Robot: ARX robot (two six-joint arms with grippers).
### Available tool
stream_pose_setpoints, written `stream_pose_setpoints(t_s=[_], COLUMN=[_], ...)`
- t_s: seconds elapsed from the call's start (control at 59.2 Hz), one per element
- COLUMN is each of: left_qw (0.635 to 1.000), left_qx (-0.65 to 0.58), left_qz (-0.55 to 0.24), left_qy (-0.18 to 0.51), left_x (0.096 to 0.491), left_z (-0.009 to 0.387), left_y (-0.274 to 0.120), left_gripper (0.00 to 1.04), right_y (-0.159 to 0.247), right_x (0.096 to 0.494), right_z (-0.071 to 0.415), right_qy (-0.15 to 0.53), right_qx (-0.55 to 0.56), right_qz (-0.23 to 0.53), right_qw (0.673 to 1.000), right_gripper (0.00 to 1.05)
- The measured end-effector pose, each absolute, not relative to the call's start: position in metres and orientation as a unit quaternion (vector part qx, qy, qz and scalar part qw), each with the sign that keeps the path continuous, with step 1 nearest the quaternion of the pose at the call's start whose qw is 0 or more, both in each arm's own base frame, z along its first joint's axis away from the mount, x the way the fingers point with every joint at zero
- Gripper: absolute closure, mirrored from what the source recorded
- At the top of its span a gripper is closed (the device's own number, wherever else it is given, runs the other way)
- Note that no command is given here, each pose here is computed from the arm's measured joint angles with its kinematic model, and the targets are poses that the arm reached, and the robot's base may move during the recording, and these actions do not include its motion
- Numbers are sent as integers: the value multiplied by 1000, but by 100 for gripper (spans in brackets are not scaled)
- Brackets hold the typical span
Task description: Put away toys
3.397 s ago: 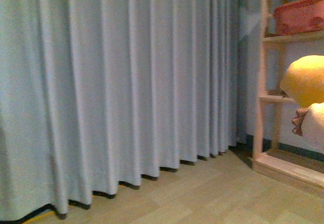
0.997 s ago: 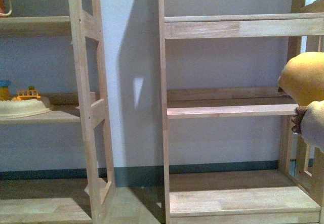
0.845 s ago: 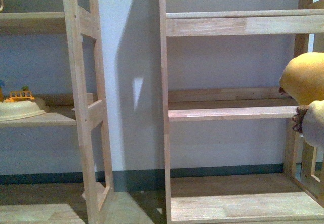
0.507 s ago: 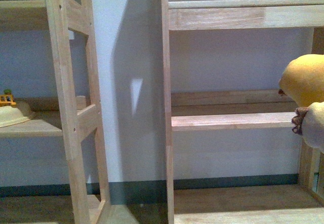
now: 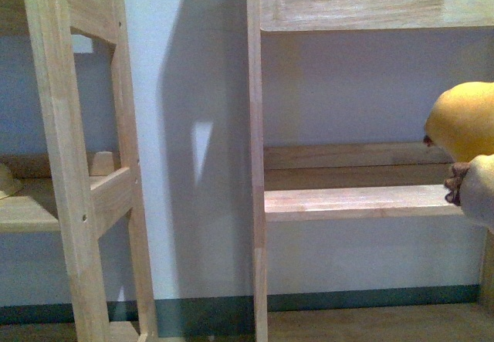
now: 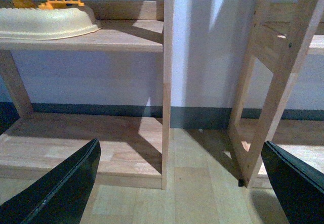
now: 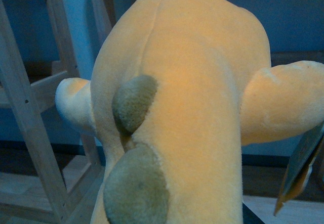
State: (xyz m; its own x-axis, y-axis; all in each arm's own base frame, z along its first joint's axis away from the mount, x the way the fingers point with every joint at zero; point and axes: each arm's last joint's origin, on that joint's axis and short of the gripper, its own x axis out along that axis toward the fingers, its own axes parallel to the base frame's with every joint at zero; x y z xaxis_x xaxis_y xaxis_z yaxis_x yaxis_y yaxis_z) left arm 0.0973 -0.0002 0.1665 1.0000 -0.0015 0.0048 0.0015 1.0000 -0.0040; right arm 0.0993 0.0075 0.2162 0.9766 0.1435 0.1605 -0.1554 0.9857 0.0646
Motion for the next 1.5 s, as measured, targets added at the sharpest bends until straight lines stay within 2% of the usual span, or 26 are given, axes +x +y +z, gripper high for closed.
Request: stream_pose_setpoints(t_s=[0.659, 0.811, 1.098, 1.352, 1.504], left_qw=[1000, 1000, 1000, 1000, 1000], left_qx=[-2, -2, -2, -2, -2], left_qz=[-1, -1, -1, -1, -1], left_qy=[-2, -2, -2, -2, -2], left_x=[97, 97, 97, 97, 97], left_z=[166, 166, 166, 166, 166], left_y=[0, 0, 0, 0, 0], left_gripper=[6, 6, 6, 6, 6], right_y=[8, 5, 1, 2, 1], right_x=[99, 101, 101, 112, 134], right_z=[216, 224, 351, 439, 483], right_qy=[-77, -54, -195, -250, -252], right_qx=[38, 35, 17, 12, 27], right_qz=[76, 53, 46, 55, 58], right_qw=[993, 996, 980, 967, 966], right_gripper=[98, 98, 98, 98, 98])
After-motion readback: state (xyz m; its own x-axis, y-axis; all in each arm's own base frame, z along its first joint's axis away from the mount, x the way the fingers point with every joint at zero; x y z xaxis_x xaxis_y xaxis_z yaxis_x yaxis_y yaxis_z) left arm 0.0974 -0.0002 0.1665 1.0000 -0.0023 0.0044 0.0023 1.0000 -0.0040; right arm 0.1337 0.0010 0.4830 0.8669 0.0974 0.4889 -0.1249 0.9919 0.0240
